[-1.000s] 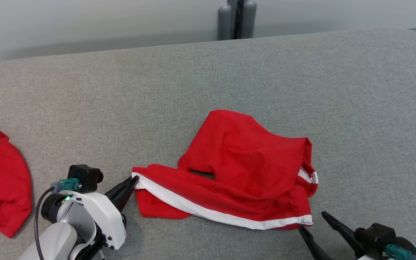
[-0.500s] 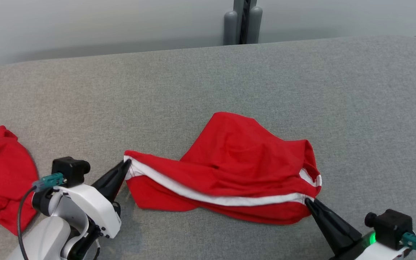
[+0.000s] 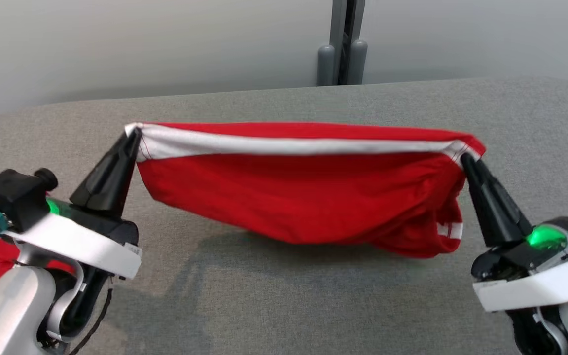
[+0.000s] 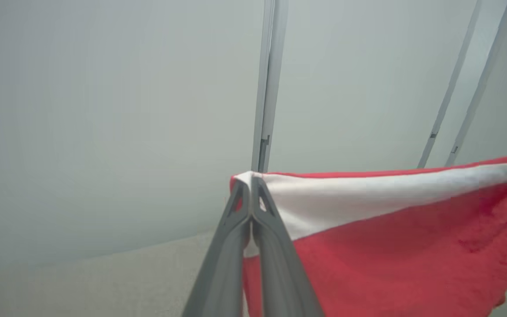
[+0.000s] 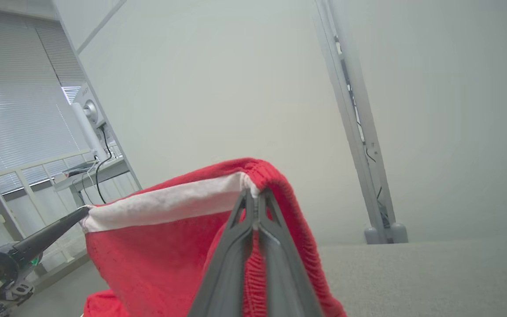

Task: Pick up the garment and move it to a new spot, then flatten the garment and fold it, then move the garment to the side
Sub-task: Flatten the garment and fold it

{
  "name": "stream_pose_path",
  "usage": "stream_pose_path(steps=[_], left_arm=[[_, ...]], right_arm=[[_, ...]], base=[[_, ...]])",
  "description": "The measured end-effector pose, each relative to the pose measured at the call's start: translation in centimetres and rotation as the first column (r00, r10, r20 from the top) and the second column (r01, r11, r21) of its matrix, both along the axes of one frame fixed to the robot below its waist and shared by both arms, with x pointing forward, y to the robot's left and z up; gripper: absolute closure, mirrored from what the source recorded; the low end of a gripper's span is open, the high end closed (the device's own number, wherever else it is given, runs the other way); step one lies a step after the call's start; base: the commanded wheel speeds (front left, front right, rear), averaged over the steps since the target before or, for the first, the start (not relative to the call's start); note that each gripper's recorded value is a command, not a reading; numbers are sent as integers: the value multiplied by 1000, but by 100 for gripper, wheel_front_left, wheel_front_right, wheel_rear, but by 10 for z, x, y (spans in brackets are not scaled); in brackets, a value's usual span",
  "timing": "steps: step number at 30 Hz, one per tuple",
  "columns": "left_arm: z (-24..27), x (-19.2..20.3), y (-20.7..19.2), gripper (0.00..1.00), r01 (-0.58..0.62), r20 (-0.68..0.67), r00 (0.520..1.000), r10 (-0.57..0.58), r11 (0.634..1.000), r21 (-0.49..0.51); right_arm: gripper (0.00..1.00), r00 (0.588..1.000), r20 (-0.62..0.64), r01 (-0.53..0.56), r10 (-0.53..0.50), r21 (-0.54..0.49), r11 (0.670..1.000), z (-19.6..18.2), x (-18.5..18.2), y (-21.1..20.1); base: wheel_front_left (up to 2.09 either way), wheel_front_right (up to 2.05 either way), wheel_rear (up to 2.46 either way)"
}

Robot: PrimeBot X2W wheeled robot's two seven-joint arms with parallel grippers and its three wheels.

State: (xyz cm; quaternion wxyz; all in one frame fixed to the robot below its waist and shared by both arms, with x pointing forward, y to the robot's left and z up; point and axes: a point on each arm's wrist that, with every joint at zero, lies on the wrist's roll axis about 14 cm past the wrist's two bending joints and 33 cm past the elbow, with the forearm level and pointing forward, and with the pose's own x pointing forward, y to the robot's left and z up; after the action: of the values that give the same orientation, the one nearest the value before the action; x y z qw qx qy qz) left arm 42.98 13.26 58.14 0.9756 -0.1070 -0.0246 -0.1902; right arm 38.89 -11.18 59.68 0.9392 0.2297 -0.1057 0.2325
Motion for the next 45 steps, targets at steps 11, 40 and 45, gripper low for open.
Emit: stream_pose_path(steps=[11,40,45], left_arm=[[156,-28,10,100,-31,444,894,64,996,-81],[119,165,5,100,-70,226,971,73,997,-19],[97,206,20,100,-134,171,975,139,990,-38]], right_arm=[[100,968,240,44,-68,104,994,91,18,-13],[100,992,93,92,-81,-124,988,70,200,23],[100,988,65,145,-137,-143,979,61,242,25]], base=[[0,0,0],[0,0,0],[0,0,0]])
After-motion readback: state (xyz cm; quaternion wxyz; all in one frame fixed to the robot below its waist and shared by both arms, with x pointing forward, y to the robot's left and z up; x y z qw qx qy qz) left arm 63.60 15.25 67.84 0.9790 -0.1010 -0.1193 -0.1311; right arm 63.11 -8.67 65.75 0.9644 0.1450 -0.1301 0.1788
